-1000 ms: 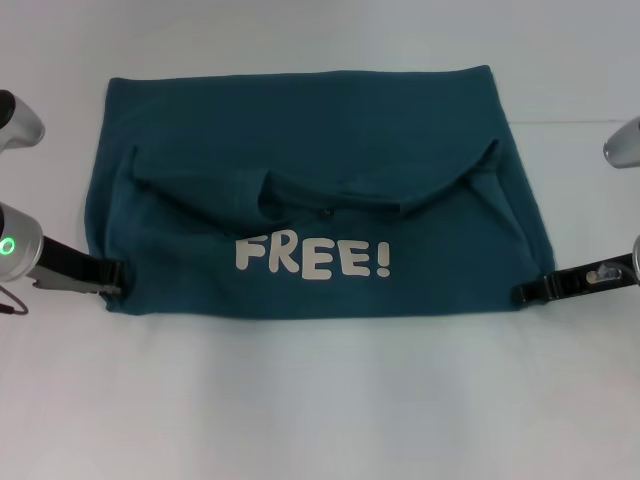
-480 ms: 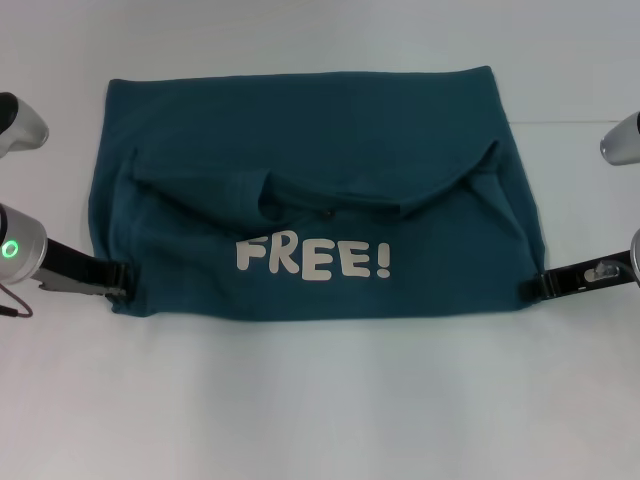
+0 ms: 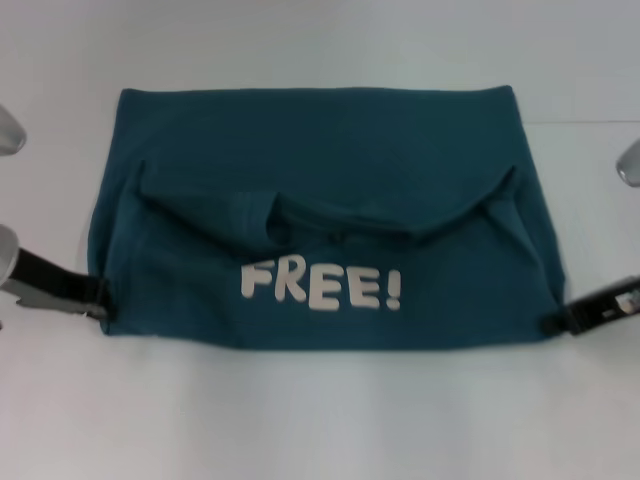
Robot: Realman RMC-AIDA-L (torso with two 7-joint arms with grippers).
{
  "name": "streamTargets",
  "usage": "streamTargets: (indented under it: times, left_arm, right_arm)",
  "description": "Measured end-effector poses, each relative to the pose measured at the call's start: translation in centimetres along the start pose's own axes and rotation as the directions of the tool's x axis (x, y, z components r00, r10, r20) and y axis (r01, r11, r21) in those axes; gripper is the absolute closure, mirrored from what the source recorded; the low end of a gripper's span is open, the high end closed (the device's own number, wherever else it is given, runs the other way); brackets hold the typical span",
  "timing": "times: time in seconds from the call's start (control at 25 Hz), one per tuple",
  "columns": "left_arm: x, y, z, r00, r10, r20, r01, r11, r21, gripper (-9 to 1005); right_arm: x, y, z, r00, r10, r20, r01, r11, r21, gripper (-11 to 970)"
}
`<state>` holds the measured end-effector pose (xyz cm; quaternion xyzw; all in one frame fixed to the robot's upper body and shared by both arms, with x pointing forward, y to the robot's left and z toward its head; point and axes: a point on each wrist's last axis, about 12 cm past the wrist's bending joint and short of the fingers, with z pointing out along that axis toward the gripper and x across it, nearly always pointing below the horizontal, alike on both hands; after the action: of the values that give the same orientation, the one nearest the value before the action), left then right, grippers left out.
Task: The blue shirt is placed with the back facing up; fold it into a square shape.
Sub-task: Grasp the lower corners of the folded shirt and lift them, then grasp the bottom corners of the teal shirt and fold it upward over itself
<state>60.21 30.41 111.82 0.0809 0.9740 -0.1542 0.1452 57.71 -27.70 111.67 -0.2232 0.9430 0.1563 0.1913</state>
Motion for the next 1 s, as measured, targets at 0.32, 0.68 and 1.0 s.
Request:
streamTargets:
  times: [0.32, 0.68, 1.0]
  left_arm:
    - [2.9, 0.5, -2.0, 0.989, -0.013, -0.146, 0.023, 0.998, 0.065, 943]
    - [6.0, 0.0, -2.5, 0.963, 0.003, -0.27, 0.039, 0.988, 0.149, 943]
    - [8.4, -0.8, -3.1, 0.932, 0.048, -0.359, 0.04, 0.971, 0.234, 944]
  right_arm:
    - [1.8, 0.8, -2.6, 0.985, -0.1, -0.141, 0.094, 0.995, -0.044, 852]
    - [3.7, 2.4, -3.0, 0.93, -0.251, -0.27, 0.199, 0.958, -0.205, 844]
    - [4.8, 3.0, -3.0, 0.897, -0.288, -0.335, 0.207, 0.944, -0.257, 837]
